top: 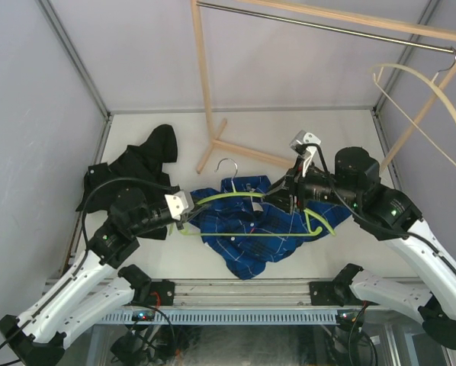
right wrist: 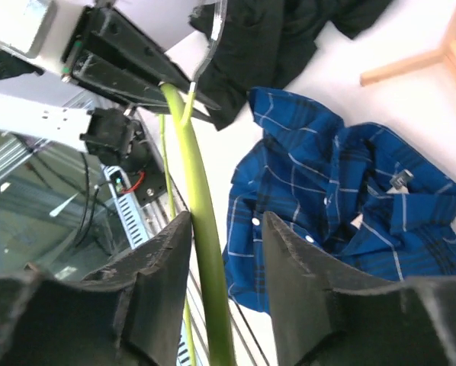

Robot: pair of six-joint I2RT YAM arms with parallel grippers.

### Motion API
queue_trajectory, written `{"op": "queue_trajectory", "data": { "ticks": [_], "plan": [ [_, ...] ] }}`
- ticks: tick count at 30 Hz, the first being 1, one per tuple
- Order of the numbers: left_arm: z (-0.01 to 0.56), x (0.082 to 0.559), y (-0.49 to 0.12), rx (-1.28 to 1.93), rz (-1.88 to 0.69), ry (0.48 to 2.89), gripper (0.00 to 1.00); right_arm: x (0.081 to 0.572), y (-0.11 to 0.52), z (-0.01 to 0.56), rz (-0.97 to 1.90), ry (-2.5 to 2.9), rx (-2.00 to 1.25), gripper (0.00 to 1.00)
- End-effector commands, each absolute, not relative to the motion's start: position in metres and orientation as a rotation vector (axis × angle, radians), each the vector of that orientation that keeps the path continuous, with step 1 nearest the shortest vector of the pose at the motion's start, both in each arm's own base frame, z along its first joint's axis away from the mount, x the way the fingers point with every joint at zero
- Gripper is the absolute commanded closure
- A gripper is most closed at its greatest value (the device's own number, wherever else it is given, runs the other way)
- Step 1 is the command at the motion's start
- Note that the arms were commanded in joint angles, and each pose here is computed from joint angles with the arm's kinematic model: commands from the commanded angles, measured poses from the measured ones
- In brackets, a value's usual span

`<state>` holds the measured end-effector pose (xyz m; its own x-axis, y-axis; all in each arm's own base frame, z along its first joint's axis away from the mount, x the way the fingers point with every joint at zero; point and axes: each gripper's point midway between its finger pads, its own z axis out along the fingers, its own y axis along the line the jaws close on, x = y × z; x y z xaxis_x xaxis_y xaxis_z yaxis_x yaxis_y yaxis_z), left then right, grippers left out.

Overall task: Place the shirt on the hanger
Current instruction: Move the hanger to the clothesline.

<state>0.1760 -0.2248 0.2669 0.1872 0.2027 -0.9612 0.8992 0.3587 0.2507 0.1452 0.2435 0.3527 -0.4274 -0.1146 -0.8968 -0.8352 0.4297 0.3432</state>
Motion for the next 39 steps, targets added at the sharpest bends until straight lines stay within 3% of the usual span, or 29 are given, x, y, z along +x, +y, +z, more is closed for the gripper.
{"op": "queue_trajectory", "data": {
  "ticks": [1,10,15,25,29,32,36,39],
  "plan": [
    [0.312,0.176,-0.221,1.072,-0.648,1.219,1.00,0.178,0.215,0.363,0.782,1.817,-0.700,0.53],
    [0.313,0.202,-0.197,0.905,-0.501,1.319,1.00,0.233,0.121,0.337,0.252,1.871,-0.180,0.41],
    [0.313,0.212,-0.188,0.826,-0.457,1.355,1.00,0.251,0.044,0.292,-0.083,1.893,0.276,0.22],
    [0.313,0.213,-0.189,0.822,-0.464,1.359,1.00,0.266,-0.024,0.203,0.005,1.939,0.751,0.16],
    [0.312,0.213,-0.189,0.820,-0.467,1.361,1.00,0.269,-0.018,0.194,0.086,1.956,0.724,0.16],
    [0.312,0.214,-0.188,0.814,-0.458,1.364,1.00,0.269,0.030,0.210,0.340,2.013,0.425,0.18],
    [0.313,0.215,-0.186,0.803,-0.447,1.366,1.00,0.248,0.094,0.265,0.615,1.876,0.000,0.13],
    [0.312,0.216,-0.186,0.802,-0.445,1.369,1.00,0.226,0.103,0.319,0.627,1.754,-0.103,0.12]
  ]
}}
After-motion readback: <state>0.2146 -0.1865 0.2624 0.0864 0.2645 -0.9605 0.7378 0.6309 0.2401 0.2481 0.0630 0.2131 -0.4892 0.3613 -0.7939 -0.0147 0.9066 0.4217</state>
